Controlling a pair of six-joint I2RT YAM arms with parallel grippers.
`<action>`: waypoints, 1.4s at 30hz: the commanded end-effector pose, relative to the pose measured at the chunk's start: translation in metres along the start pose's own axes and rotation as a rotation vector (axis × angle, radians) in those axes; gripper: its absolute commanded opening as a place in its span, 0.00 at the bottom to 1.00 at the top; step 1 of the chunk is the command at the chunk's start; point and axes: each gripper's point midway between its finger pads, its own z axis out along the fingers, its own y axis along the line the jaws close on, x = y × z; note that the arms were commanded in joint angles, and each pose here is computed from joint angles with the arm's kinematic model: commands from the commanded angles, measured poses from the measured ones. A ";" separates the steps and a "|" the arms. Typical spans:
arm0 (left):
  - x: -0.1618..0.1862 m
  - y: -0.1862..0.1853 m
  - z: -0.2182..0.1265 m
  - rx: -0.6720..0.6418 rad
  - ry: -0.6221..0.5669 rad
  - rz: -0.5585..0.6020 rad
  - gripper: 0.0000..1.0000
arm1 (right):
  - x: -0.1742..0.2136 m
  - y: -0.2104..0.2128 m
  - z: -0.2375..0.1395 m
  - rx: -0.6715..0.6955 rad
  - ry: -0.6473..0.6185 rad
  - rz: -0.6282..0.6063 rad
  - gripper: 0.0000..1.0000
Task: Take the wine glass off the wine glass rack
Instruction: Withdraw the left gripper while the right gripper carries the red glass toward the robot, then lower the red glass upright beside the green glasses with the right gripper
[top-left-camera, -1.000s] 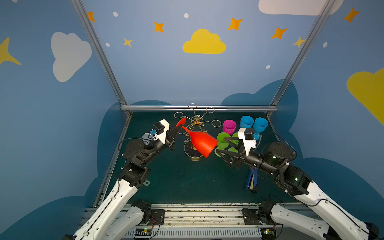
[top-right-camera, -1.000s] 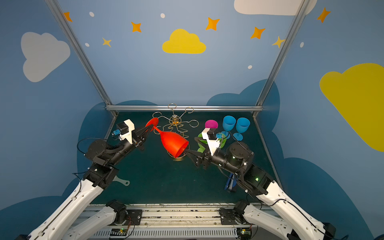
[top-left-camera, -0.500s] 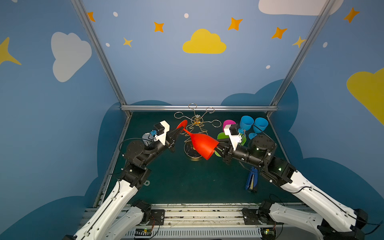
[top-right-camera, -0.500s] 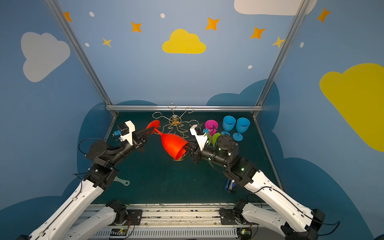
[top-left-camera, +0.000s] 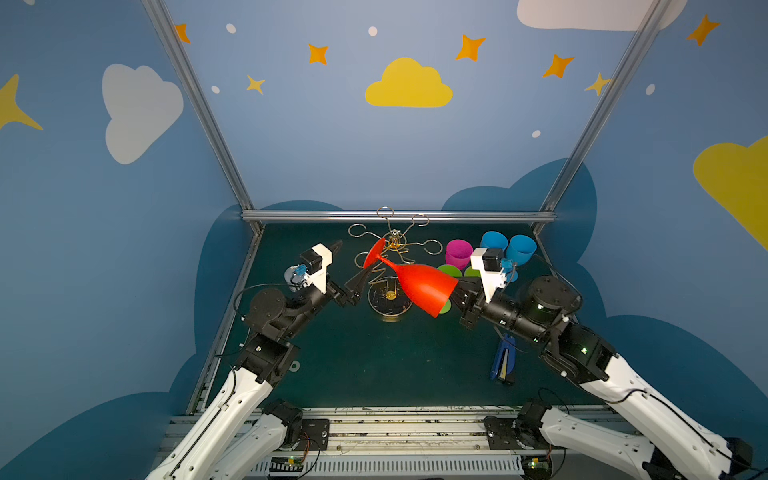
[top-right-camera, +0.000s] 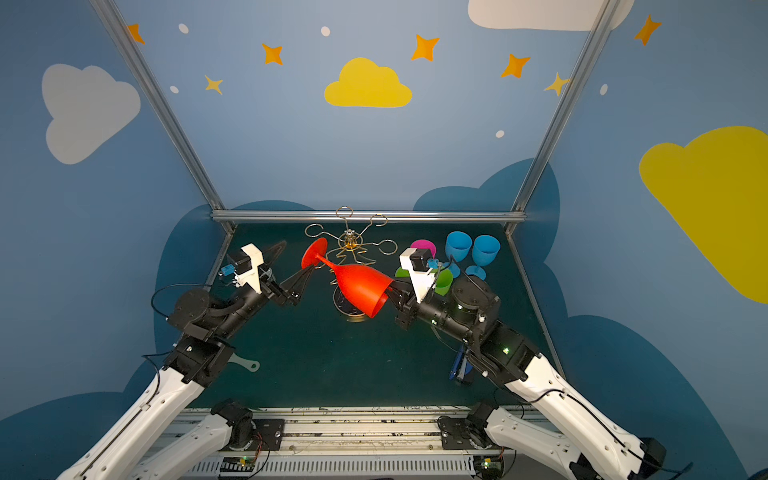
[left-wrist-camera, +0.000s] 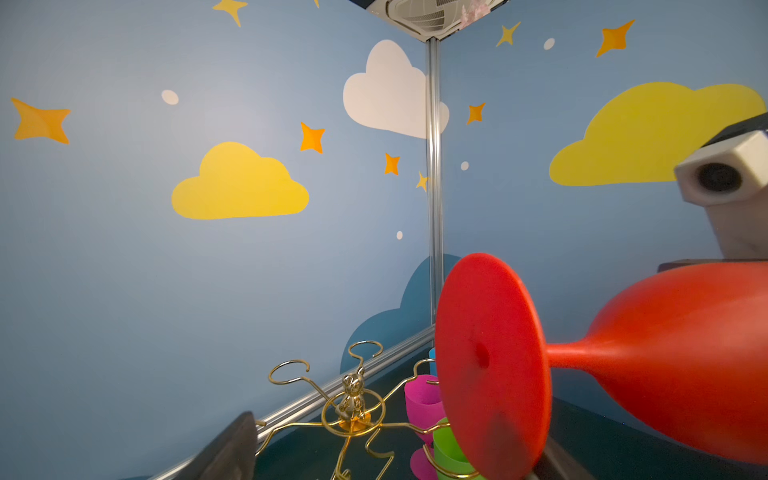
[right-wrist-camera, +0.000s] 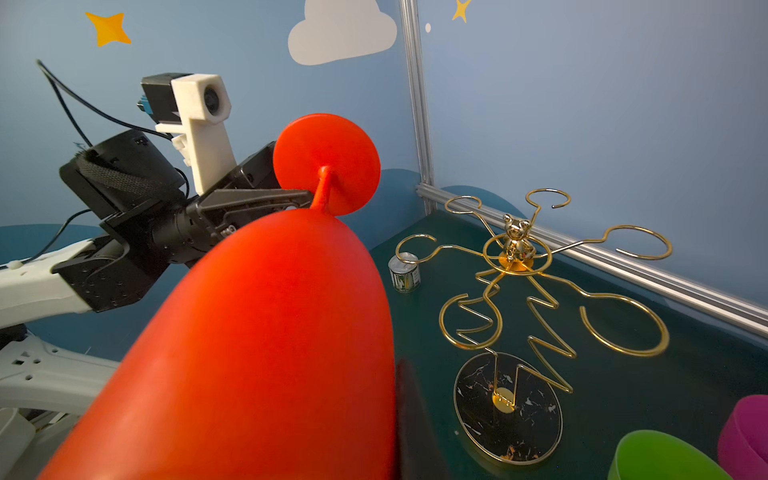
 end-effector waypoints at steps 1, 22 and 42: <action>-0.001 0.031 -0.018 -0.197 -0.007 0.008 0.99 | -0.024 -0.002 -0.031 0.057 -0.042 -0.060 0.00; 0.035 0.108 -0.098 -0.680 -0.077 -0.045 0.99 | 0.128 -0.057 -0.111 0.441 0.598 0.130 0.00; 0.043 0.114 -0.113 -0.711 -0.076 -0.065 0.99 | 0.198 -0.111 -0.039 0.595 1.061 0.098 0.00</action>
